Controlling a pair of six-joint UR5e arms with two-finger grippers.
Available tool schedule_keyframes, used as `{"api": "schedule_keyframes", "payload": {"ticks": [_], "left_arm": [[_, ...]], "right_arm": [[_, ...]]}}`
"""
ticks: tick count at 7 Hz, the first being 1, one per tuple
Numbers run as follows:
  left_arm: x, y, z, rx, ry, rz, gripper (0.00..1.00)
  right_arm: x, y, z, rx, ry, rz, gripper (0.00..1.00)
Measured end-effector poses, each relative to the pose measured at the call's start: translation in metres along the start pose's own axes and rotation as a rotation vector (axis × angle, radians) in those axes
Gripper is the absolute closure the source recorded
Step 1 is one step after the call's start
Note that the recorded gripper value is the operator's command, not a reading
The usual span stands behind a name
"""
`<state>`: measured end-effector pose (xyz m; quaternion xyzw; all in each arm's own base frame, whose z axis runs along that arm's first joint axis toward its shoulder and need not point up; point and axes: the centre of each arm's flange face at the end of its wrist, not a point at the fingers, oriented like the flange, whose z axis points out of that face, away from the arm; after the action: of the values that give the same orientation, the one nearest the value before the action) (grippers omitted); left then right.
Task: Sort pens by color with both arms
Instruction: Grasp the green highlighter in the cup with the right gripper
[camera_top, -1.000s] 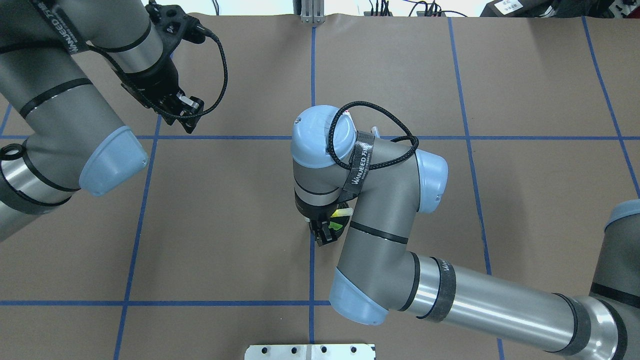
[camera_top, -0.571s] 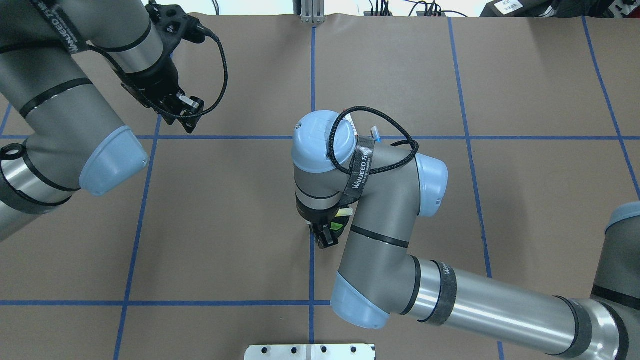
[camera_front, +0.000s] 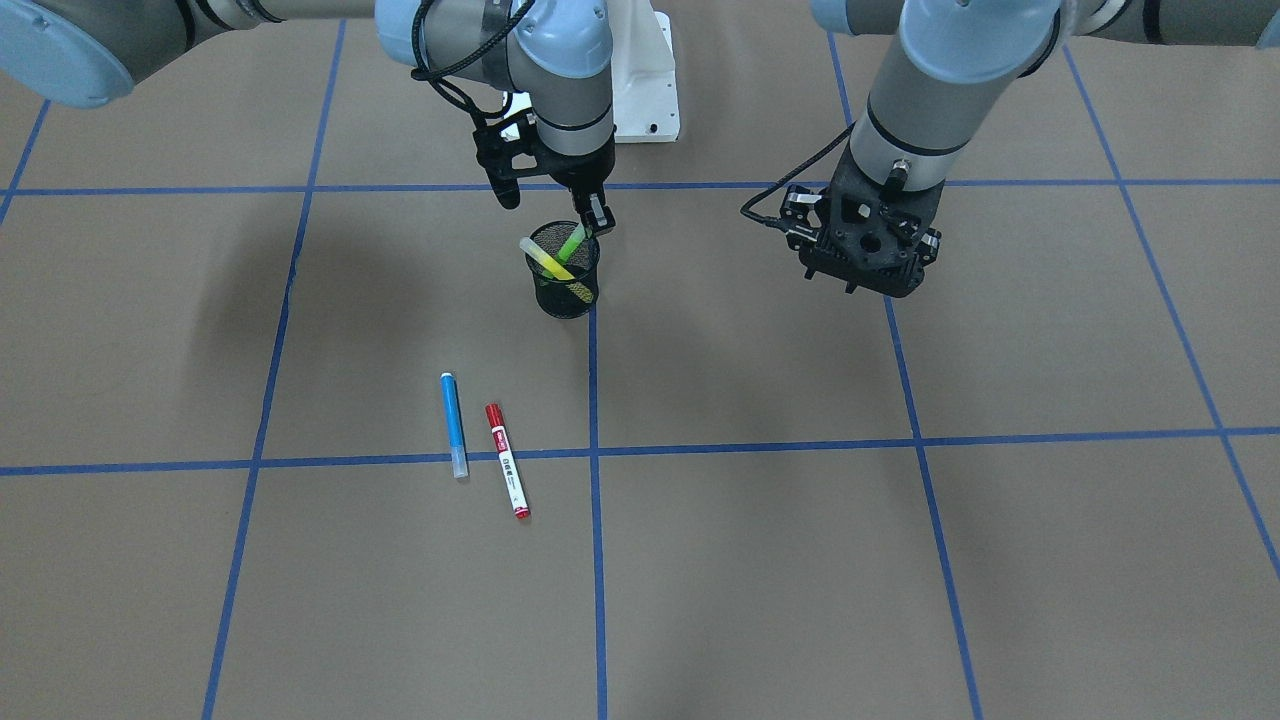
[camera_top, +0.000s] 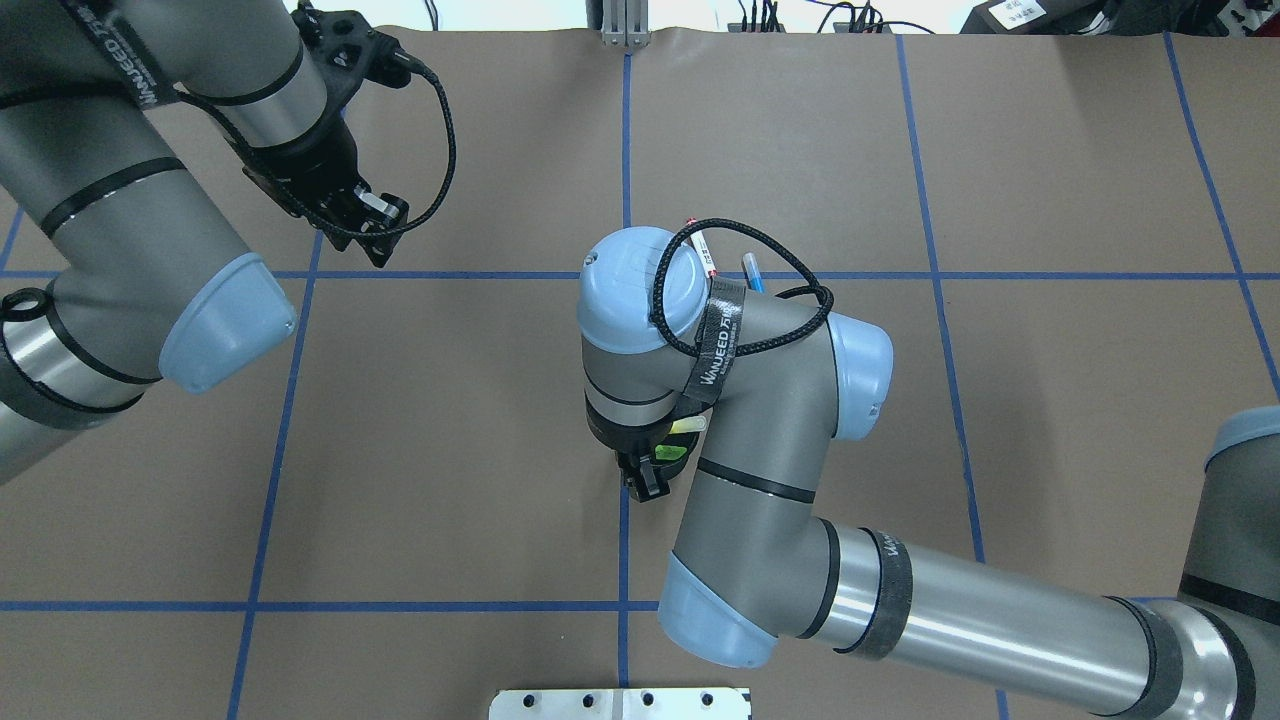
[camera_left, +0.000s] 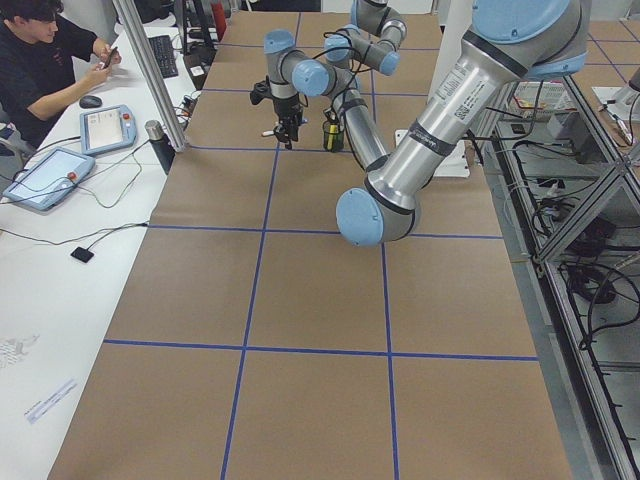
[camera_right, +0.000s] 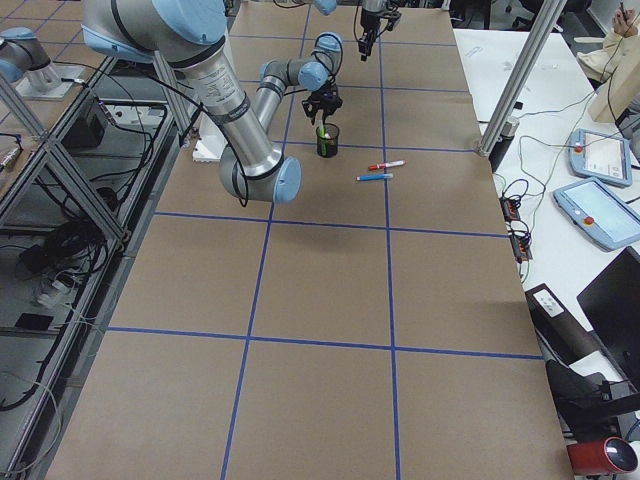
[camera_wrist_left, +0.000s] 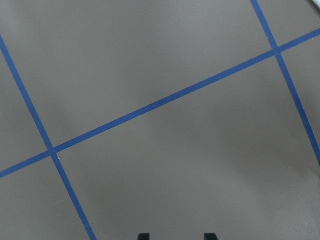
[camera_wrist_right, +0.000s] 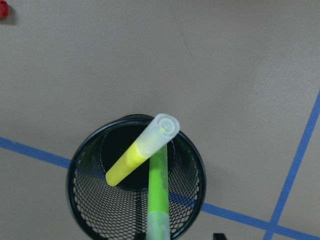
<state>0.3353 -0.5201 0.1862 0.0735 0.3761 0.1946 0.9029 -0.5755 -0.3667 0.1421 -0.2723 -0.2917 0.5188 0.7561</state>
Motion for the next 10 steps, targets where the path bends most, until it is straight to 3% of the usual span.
{"api": "schedule_keyframes", "payload": {"ticks": [2,3,6,10], "left_arm": [[0.000,0.000,0.000,0.002,-0.005,0.000,0.53],[0.000,0.000,0.001,0.001,-0.007,0.000,0.53],[0.004,0.001,0.005,-0.004,-0.009,0.004,0.53],[0.004,0.001,0.006,-0.005,-0.010,0.003,0.53]], "right_arm": [[0.001,-0.001,0.001,0.001,0.001,0.000,0.64],[0.001,-0.003,0.002,0.002,0.003,0.001,0.78],[0.002,-0.002,-0.001,-0.004,0.000,-0.002,1.00],[0.009,-0.004,-0.015,-0.027,-0.011,-0.012,1.00]]}}
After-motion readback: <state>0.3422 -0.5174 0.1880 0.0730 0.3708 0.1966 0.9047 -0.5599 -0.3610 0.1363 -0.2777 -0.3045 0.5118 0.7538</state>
